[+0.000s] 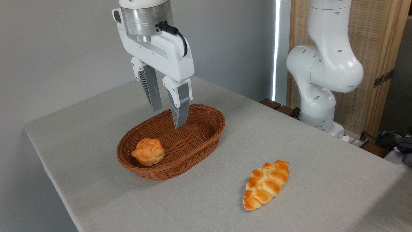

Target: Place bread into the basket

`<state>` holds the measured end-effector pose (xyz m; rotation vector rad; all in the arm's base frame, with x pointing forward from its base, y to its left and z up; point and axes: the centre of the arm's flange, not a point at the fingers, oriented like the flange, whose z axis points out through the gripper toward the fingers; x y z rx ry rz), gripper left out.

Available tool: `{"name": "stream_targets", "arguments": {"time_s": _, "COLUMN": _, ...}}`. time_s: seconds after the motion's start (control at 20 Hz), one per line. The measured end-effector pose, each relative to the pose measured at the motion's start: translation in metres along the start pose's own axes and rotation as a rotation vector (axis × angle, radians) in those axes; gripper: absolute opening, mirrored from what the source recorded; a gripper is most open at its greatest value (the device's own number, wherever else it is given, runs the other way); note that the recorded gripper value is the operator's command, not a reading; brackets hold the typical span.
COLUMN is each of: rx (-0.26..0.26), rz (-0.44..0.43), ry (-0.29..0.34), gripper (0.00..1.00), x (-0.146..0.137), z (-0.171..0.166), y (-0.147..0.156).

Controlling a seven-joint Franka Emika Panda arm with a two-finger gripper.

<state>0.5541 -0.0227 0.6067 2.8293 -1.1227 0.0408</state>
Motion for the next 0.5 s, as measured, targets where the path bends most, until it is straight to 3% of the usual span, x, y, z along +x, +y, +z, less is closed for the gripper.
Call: {"name": "stream_targets", "arguments": {"time_s": 0.5, "rx": -0.002, "rz": 0.002, "ry": 0.001, "gripper": 1.0, "x": 0.002, "z": 0.0003, "y": 0.0023}}
